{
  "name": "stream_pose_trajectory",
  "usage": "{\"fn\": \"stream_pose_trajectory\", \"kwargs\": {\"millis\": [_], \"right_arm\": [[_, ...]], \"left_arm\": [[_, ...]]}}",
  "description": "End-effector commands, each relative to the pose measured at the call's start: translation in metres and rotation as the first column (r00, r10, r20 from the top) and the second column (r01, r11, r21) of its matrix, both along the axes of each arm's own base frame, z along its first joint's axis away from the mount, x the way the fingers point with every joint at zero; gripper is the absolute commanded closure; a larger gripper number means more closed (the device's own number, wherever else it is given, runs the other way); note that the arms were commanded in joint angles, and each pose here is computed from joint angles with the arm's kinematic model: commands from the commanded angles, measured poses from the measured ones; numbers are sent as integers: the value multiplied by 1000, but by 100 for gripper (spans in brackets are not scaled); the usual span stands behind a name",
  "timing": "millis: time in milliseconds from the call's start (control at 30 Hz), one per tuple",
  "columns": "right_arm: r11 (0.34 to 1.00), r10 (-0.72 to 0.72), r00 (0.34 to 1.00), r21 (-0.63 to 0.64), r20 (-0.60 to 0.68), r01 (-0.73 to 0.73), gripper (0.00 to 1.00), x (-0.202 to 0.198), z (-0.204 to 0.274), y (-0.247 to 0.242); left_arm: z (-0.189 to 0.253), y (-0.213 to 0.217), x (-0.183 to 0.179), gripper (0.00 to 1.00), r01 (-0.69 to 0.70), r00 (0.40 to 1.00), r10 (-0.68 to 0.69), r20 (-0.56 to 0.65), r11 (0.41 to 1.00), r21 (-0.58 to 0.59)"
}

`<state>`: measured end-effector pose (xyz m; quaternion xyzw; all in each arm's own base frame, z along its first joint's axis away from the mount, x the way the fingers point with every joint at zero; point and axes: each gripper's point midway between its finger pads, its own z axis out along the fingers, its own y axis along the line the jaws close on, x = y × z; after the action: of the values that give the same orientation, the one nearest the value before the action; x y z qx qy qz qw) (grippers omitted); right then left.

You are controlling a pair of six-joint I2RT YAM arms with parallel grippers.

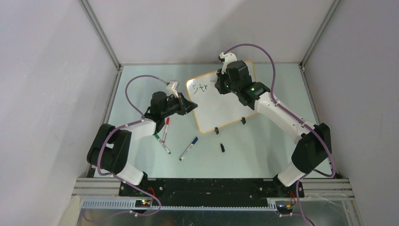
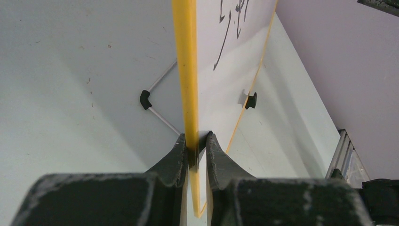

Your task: Write a sentence on the whiteboard

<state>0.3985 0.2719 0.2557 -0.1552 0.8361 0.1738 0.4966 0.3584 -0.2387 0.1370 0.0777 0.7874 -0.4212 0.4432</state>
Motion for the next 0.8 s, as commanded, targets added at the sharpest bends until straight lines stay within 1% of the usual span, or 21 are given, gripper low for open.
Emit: {"fn": "stream_pose_trajectory", "kwargs": {"millis": [0,367,767], "right_arm": [[998,22,999,52,36,-23,100,1,17,8],[999,42,999,21,7,-42,100,5,7,17],[1000,13,1000,13,4,-13,100,9,7,15]], "left_arm": [[-30,11,-6,100,-12,999,16,-30,992,125],[-29,11,-6,100,-11,999,15,-28,992,122],[-29,10,-6,100,-8,1000,11,-30,993,118]]}}
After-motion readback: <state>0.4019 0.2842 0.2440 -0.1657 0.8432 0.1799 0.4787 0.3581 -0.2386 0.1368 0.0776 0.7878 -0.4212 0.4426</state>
